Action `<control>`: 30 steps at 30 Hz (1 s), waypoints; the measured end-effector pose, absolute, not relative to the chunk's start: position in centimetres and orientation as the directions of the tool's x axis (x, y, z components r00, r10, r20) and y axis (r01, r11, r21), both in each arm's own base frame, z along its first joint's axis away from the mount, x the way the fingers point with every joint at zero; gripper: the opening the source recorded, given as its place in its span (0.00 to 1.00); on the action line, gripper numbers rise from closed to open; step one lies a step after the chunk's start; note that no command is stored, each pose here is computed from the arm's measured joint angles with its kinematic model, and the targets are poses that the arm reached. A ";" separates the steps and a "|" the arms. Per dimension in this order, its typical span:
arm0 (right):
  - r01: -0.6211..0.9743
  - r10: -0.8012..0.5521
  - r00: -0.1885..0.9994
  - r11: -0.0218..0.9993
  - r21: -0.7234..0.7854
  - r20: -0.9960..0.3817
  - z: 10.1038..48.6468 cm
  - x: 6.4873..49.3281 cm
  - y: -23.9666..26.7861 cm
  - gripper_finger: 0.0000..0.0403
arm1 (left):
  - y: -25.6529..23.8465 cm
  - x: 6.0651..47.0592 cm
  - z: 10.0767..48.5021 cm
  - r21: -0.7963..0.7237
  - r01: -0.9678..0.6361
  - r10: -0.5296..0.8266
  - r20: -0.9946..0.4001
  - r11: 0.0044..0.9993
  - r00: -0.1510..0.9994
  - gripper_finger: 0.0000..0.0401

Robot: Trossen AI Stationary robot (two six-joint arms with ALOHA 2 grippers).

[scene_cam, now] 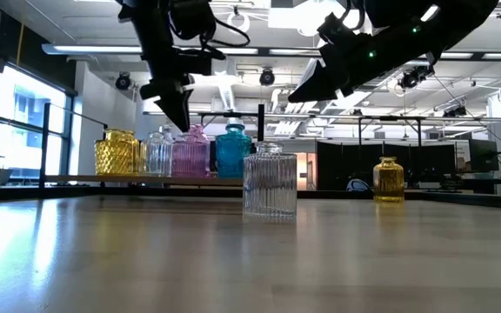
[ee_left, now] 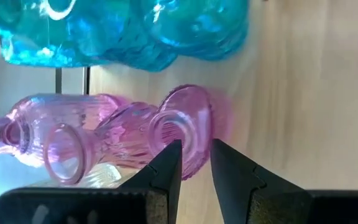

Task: Sort vases onto shelf
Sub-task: Put the purple flower vase aligned with the other purple flower vase on the shelf

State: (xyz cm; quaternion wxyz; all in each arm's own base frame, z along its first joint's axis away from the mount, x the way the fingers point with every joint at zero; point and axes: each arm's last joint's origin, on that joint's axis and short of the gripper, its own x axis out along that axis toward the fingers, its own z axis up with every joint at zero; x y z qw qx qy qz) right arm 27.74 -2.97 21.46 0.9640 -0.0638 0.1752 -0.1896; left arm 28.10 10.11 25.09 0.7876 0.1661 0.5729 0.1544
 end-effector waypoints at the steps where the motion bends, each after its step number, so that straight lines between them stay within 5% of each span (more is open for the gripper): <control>1: 0.343 -0.388 0.867 0.920 -0.189 -0.314 21.5 27.7 -3.0 0.00 | 9.9 28.2 25.2 0.435 -0.041 0.426 -0.854 0.900 0.297 0.18; 11: 0.341 -0.388 0.862 0.920 -0.194 -0.326 21.3 27.7 -3.0 0.00 | 6.1 29.4 23.8 0.203 0.066 0.152 -0.879 0.977 0.452 0.08; 17: 0.339 -0.387 0.860 0.920 -0.195 -0.334 21.3 27.7 -3.0 0.00 | 6.7 29.3 21.1 0.299 -0.117 0.317 -0.815 0.947 0.485 0.01; 30: 0.340 -0.388 0.860 0.920 -0.195 -0.333 21.3 27.7 -3.0 0.00 | 9.1 28.8 20.8 0.327 -0.309 0.443 -0.765 0.893 0.468 0.00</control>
